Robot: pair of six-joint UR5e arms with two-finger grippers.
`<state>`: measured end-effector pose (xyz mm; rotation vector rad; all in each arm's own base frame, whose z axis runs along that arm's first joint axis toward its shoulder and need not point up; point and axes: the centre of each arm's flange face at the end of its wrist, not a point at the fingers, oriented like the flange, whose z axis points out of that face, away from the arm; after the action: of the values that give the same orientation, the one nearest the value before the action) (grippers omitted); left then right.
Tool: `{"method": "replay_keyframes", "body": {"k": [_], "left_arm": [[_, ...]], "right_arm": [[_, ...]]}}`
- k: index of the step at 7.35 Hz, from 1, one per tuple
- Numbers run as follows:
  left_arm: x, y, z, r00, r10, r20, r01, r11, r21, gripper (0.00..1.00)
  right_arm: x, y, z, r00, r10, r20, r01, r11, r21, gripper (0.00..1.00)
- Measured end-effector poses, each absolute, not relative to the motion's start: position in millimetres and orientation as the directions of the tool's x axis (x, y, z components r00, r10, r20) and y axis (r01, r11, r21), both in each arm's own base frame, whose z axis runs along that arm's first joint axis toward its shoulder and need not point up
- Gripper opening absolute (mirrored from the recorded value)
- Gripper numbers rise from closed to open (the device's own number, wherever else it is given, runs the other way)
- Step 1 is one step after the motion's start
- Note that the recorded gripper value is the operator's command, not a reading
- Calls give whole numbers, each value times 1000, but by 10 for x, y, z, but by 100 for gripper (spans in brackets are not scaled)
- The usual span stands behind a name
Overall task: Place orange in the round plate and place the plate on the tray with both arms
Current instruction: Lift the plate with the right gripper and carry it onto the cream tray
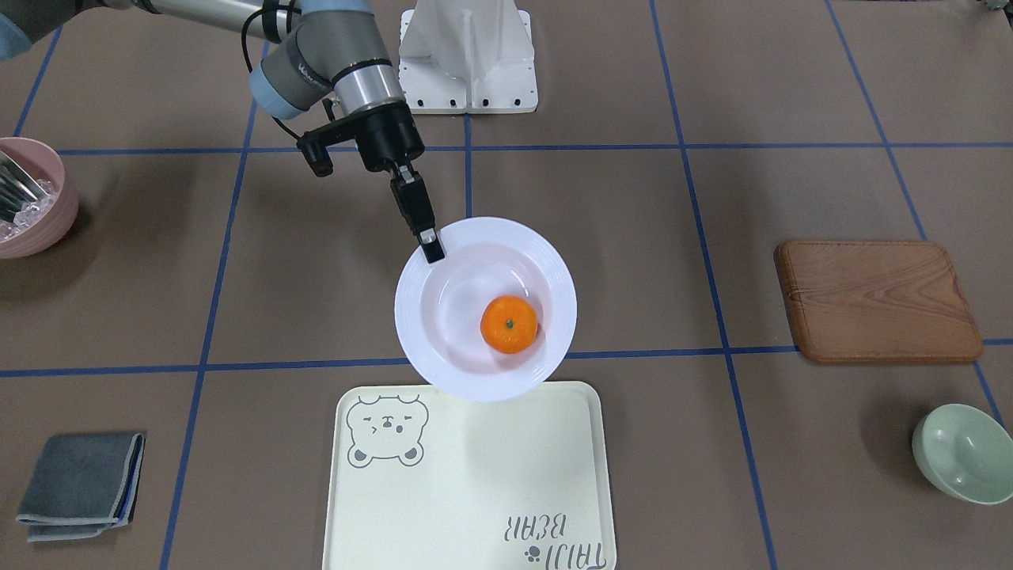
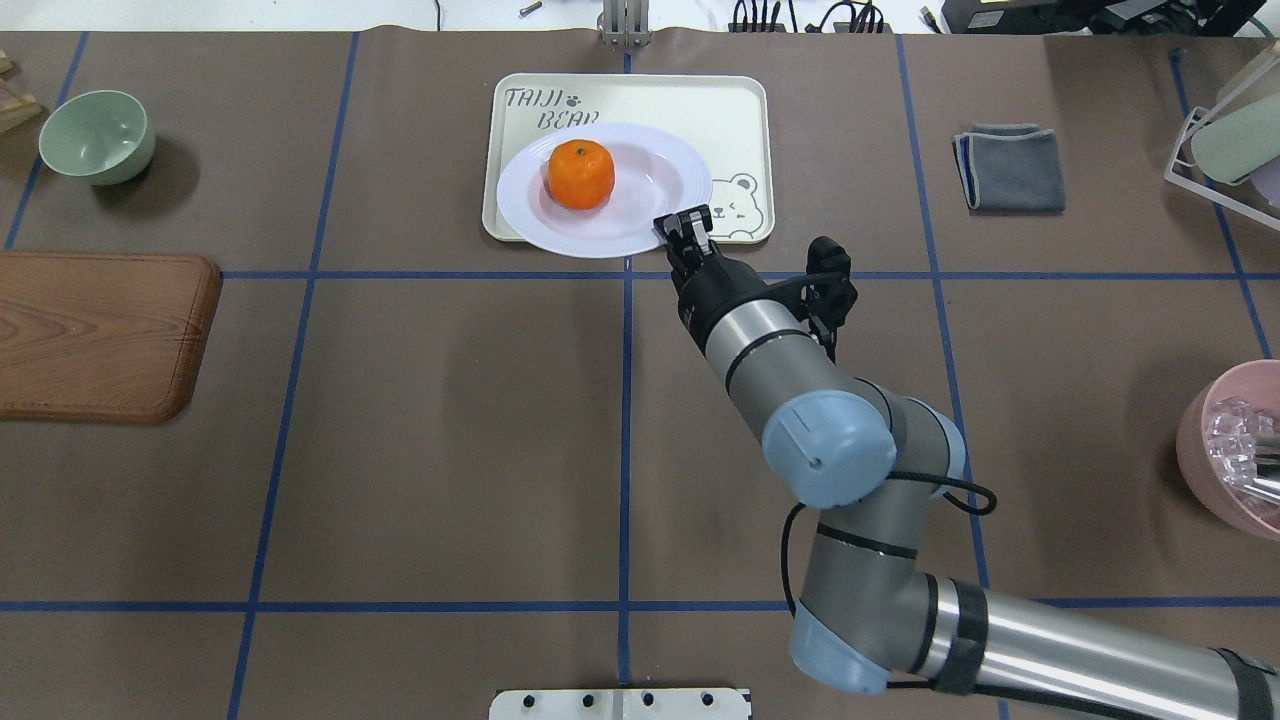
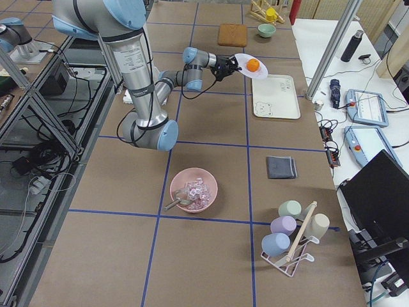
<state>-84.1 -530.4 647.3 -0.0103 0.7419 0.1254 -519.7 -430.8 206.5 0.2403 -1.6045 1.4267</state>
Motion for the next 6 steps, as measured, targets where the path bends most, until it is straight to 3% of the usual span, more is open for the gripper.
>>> {"method": "replay_keyframes", "body": {"k": [4, 6], "left_arm": [[-834, -5299, 6474, 730, 110, -674, -118, 992, 35, 99], [-833, -5299, 6474, 730, 111, -674, -118, 992, 35, 99]], "right_arm": [[-5962, -5569, 2021, -530, 470, 706, -780, 57, -624, 0], [-6215, -5749, 2090, -510, 483, 711, -809, 12, -588, 42]]}}
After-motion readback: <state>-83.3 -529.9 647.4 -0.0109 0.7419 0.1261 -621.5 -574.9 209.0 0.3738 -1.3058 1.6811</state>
